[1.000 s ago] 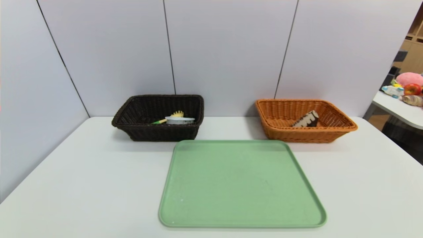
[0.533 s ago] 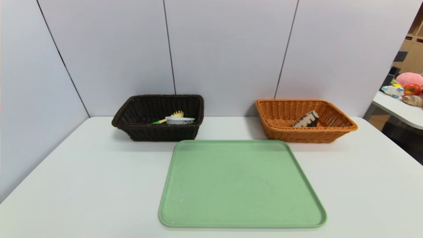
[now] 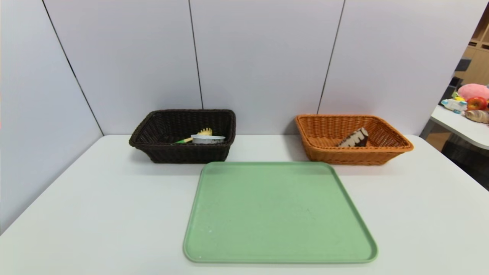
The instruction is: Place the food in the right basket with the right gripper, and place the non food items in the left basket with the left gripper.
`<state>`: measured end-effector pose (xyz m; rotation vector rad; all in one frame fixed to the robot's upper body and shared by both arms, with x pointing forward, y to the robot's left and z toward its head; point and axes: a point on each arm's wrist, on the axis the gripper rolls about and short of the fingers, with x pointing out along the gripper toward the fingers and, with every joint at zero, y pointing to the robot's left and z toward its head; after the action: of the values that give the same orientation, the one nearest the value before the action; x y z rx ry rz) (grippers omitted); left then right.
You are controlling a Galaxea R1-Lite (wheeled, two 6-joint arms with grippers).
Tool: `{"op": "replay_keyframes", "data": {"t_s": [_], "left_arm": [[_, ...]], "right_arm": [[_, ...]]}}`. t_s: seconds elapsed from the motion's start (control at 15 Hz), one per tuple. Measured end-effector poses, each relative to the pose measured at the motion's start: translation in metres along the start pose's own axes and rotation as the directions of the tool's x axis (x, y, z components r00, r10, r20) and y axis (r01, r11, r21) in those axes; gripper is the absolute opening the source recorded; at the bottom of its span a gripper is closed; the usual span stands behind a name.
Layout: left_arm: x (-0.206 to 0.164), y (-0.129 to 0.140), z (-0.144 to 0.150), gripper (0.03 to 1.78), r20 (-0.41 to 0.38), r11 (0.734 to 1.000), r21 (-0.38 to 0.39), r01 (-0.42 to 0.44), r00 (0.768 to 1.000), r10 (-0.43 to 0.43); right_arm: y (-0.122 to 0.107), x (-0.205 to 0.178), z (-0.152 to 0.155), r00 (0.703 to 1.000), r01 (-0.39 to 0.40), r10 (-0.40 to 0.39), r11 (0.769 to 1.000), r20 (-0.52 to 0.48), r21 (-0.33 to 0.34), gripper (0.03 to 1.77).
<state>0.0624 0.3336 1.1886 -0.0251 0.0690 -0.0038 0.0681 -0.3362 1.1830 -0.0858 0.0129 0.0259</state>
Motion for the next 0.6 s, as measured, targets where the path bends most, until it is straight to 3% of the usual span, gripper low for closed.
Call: {"op": "replay_keyframes", "data": {"t_s": [0.6], "left_arm": [[0.0002, 0.0005, -0.0005, 1.69, -0.002, 0.998, -0.066, -0.023, 1.000, 0.023]], "right_arm": [[0.0000, 0.0002, -0.0005, 1.000, 0.003, -0.003, 1.000, -0.001, -0.001, 1.70]]}}
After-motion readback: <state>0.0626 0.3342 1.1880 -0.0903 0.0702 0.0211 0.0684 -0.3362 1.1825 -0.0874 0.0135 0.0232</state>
